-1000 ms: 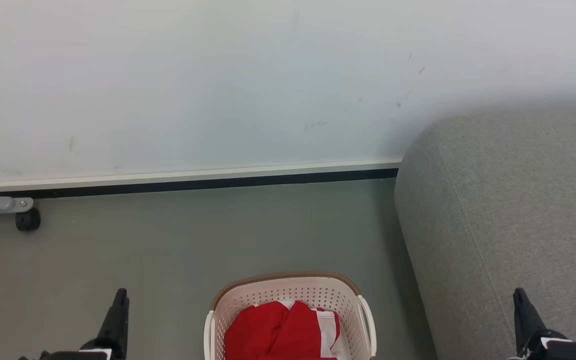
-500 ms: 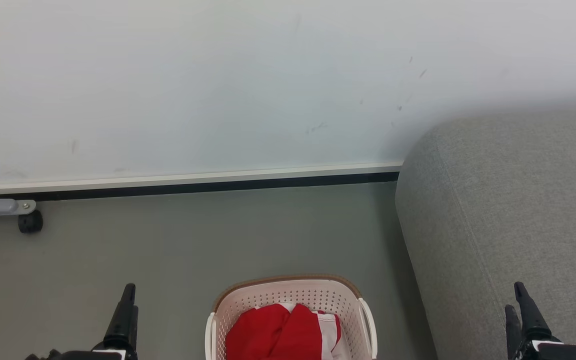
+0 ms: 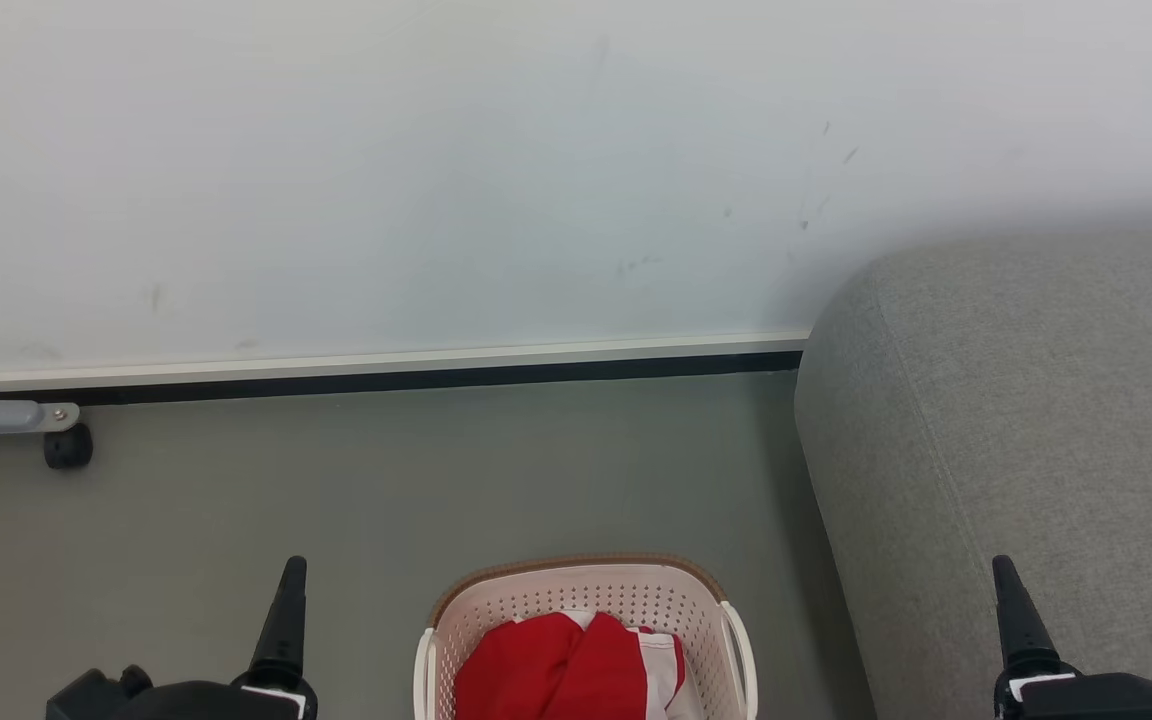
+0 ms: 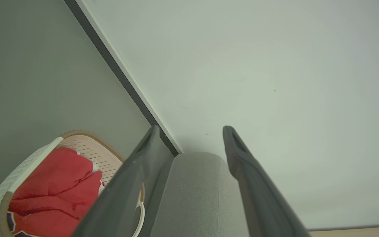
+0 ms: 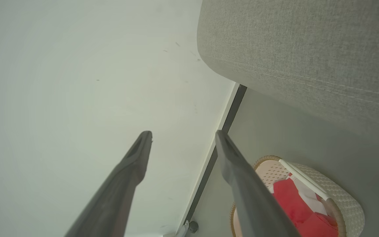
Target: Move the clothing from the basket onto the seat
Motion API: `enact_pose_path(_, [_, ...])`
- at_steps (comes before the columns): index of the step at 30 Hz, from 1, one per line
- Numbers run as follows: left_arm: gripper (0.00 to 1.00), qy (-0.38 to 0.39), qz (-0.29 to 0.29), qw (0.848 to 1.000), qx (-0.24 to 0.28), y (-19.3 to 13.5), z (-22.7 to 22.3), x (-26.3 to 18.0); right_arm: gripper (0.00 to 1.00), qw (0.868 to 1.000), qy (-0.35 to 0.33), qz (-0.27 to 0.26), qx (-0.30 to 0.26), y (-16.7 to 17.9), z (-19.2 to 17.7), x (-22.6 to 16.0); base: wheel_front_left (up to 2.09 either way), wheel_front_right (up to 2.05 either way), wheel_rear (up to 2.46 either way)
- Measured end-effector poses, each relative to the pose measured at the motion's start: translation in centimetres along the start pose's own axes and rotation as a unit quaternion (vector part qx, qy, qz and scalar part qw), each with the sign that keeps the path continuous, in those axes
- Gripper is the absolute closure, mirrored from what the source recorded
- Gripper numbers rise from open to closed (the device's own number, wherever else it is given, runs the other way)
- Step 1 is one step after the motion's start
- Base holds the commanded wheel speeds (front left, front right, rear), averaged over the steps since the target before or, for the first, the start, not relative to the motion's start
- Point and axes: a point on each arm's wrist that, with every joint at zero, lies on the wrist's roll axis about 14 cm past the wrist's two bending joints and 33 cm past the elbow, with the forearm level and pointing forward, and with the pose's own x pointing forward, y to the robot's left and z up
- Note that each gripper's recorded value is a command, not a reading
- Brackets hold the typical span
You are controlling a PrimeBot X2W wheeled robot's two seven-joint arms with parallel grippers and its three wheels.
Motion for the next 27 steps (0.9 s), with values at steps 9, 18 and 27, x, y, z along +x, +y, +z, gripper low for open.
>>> enact_pose_path(9, [0.0,-0.002,-0.005,0.995,0.101,-0.6,0.0,-0.1,0.0,0.995,0.009,0.009,-0.102,0.9,-0.9,0.0,0.0,0.0,0.0])
enact_pose_path(18, [0.0,-0.006,-0.008,0.981,0.196,-1.0,-0.1,-0.2,0.0,0.981,0.009,0.013,-0.193,1.1,-1.3,-0.2,0.0,0.0,0.0])
enact_pose_path(27, [0.0,-0.013,-0.015,0.961,0.276,-1.4,-0.4,-0.4,0.0,0.962,0.009,0.029,-0.271,1.9,-2.2,-0.4,0.0,0.0,0.0])
